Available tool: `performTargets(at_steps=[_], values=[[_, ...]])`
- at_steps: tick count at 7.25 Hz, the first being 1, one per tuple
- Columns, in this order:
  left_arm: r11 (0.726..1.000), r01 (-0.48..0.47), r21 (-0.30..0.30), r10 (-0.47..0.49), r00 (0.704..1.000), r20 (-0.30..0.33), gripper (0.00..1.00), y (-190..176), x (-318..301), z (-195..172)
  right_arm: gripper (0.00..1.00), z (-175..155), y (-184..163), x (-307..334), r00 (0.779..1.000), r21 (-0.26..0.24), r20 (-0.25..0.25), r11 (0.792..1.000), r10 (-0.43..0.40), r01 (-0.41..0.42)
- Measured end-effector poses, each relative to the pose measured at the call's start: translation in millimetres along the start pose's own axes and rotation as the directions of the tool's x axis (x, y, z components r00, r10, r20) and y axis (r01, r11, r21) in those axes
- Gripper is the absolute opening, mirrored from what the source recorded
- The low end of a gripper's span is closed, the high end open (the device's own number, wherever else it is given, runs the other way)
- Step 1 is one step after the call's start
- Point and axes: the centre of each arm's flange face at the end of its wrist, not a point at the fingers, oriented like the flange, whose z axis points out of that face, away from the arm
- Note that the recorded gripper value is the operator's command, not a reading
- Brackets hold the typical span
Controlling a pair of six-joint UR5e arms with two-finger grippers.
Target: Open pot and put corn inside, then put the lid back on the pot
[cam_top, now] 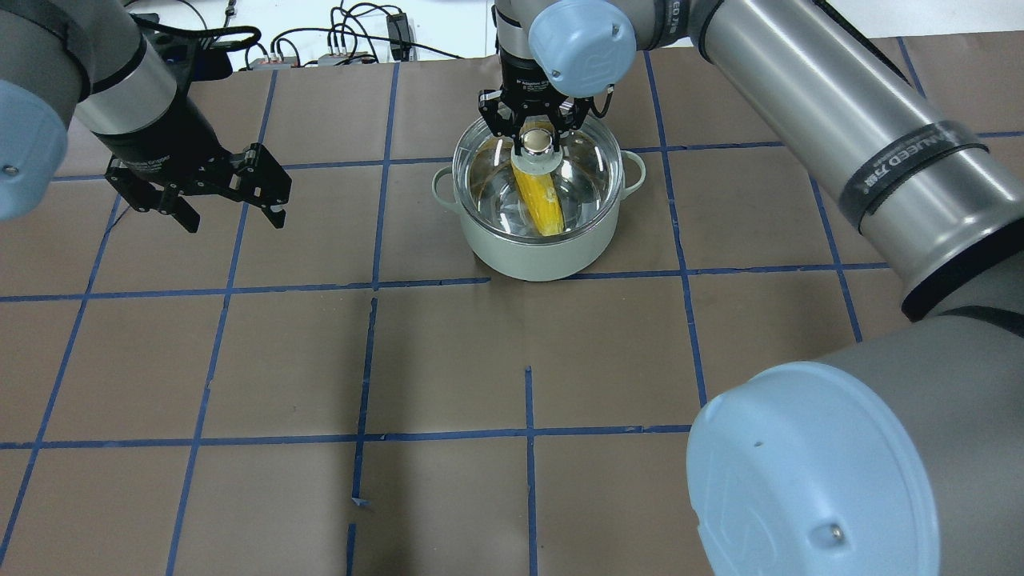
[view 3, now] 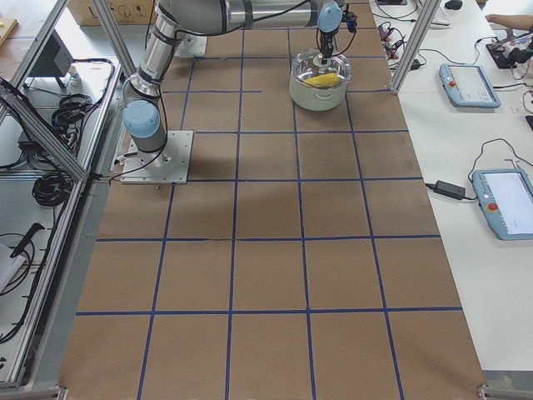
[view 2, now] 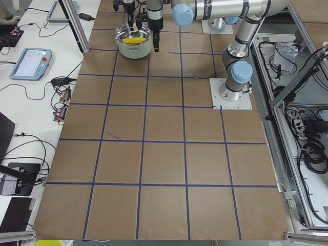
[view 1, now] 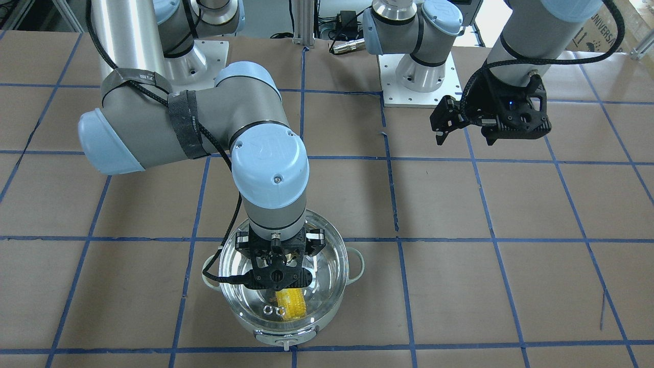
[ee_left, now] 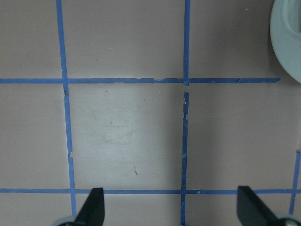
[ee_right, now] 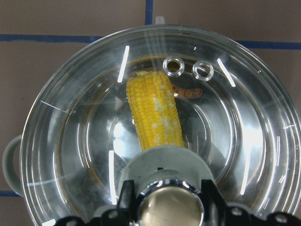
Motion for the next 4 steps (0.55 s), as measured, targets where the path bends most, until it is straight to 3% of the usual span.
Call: performTargets(at_steps=[3,4], values=[[1.0,-0.001,0.004,0.001,1.0,0.0,1.0,0.2,0.0,0.6,0.75,1.8,-1.0,2.7,1.0,-0.004,-0.002,1.0,-0.001,0.001],[1.0,-0.002,0.006,0.002,1.0,0.001,1.0,0.1,0.0,0.9,0.78,2.4,-1.1,2.7,1.0,-0.005,-0.001,1.0,-0.002,0.002]])
